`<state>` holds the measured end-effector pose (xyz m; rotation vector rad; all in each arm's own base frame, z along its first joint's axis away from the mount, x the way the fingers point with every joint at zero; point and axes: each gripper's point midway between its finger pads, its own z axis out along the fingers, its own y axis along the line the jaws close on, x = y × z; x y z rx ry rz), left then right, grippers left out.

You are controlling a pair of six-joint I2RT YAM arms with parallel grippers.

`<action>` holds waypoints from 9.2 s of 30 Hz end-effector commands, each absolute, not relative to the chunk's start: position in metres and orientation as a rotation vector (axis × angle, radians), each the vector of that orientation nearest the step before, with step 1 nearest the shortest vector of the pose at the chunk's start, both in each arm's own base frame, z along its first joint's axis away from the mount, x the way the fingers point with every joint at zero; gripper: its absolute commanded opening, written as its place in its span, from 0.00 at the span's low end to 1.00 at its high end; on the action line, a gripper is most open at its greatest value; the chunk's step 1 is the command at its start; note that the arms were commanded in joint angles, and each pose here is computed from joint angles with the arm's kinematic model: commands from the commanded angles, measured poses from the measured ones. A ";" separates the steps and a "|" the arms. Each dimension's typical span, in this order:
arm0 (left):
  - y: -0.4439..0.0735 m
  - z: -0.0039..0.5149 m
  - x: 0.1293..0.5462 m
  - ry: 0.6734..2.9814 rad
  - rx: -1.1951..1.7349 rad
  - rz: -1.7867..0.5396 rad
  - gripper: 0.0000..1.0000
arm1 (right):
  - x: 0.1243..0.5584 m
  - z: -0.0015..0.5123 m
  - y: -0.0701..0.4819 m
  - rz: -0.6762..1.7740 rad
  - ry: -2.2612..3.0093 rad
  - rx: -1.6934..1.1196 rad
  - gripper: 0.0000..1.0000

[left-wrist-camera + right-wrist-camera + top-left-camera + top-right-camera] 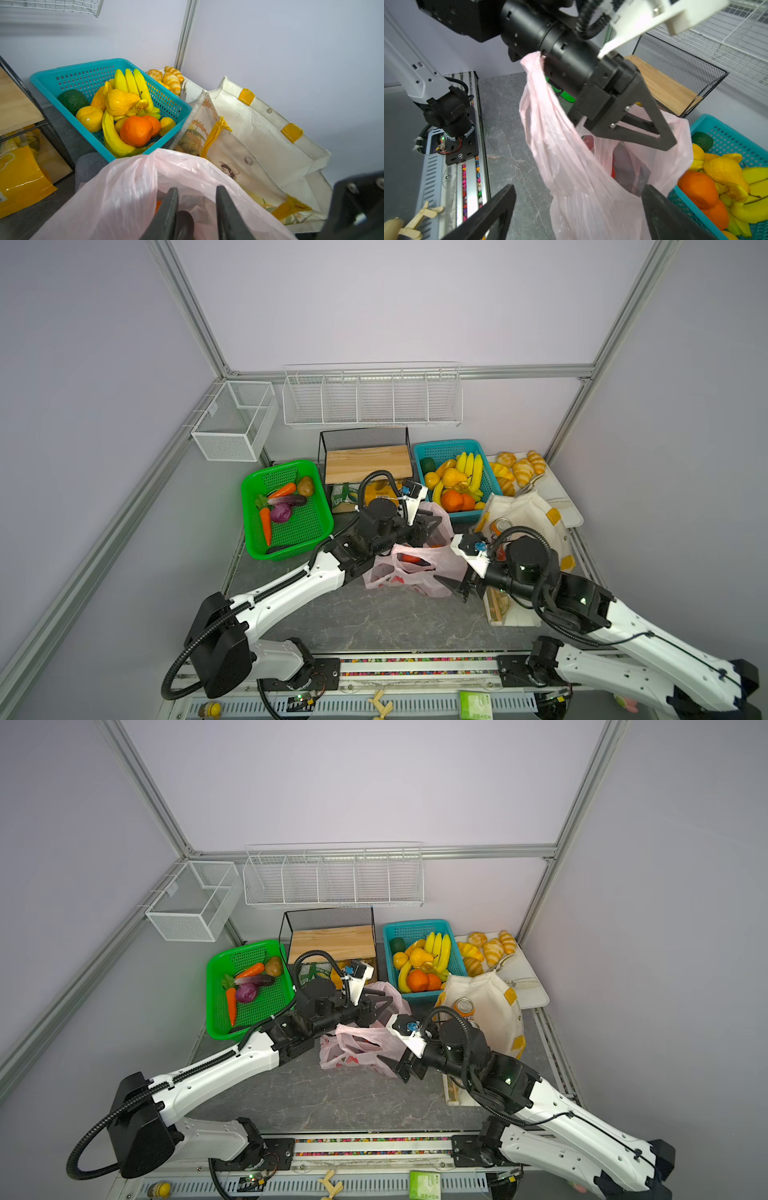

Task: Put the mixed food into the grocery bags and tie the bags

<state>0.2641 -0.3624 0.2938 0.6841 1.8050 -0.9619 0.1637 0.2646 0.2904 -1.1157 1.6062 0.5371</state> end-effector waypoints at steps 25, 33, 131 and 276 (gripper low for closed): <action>-0.256 0.260 0.273 1.738 0.813 -0.424 0.62 | 0.218 0.305 0.210 0.509 1.599 -0.744 0.09; -0.268 0.235 0.268 1.736 1.026 -0.257 0.79 | 0.226 0.314 0.204 0.607 1.588 -0.743 0.08; -0.229 0.244 0.283 1.946 -0.110 -1.114 0.00 | 0.181 0.364 0.360 0.632 1.524 -1.162 0.69; -0.312 0.383 0.259 1.246 0.926 -0.777 0.00 | 0.256 0.303 0.190 0.400 1.836 -0.324 0.10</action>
